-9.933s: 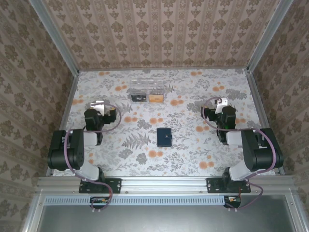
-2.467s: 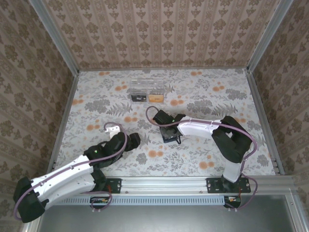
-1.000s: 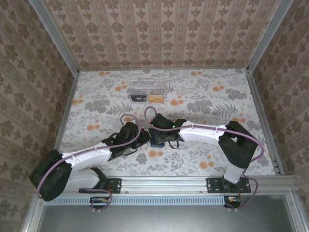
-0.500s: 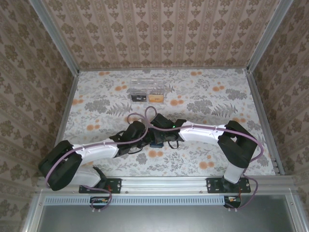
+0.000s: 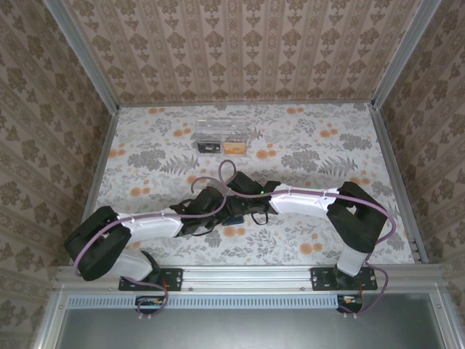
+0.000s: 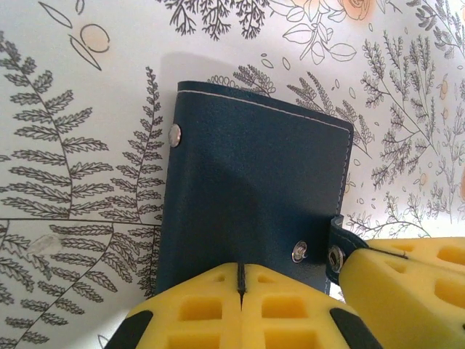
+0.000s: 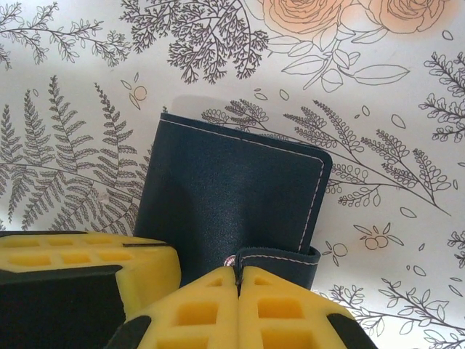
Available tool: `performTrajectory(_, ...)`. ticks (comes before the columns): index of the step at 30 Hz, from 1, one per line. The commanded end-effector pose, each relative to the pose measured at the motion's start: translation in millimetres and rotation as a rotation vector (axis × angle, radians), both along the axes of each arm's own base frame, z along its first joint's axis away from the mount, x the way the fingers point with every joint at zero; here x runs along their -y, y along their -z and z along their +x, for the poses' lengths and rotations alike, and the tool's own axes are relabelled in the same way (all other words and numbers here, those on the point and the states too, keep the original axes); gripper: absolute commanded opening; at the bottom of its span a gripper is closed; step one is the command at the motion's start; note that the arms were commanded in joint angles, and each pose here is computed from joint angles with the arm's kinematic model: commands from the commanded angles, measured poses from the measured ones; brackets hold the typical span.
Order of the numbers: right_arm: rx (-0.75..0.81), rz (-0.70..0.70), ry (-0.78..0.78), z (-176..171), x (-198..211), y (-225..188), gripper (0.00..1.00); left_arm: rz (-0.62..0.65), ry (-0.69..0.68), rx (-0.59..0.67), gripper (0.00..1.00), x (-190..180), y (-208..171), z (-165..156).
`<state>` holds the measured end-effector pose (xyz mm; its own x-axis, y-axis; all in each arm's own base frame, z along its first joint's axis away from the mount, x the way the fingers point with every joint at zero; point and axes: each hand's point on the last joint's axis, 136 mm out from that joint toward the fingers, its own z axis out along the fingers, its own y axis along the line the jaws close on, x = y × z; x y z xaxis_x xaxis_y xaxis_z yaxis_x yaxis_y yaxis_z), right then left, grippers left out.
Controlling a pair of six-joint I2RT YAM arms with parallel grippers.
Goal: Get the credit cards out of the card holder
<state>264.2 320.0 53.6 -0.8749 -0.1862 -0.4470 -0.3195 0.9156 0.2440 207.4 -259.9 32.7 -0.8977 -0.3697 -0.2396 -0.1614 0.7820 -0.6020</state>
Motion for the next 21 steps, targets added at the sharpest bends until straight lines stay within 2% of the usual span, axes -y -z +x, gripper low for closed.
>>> performTrajectory(1, 0.007, 0.052, 0.014, -3.7, -1.6, -13.2, 0.0, 0.102, -0.042, -0.078, 0.0, -20.6, 27.7, -12.3)
performTrajectory(7, 0.049, 0.097, 0.032, -0.6, 9.9, -42.1, 0.0, 0.109, -0.034, -0.048, 0.0, -23.9, 20.0, -10.6)
performTrajectory(12, 0.063, 0.137, 0.041, -1.1, 17.7, -57.5, 0.0, 0.127, -0.007, 0.032, 0.0, -32.3, -19.1, -1.0)
performTrajectory(13, 0.064, 0.144, 0.043, -0.8, 18.3, -60.2, 0.0, 0.143, -0.012, 0.06, 0.03, -38.8, -30.4, 1.5)
performTrajectory(16, 0.065, 0.175, 0.041, -0.7, 15.3, -68.0, 0.0, 0.177, -0.04, 0.145, 0.25, -61.7, -63.4, 5.4)
performTrajectory(19, 0.06, 0.217, 0.037, -0.4, 7.7, -76.7, 0.0, 0.17, -0.074, 0.229, 0.53, -82.8, -91.9, 5.7)
performTrajectory(21, 0.058, 0.251, 0.033, 0.3, 1.4, -83.1, 0.0, 0.161, -0.084, 0.271, 0.64, -92.2, -104.1, 3.8)
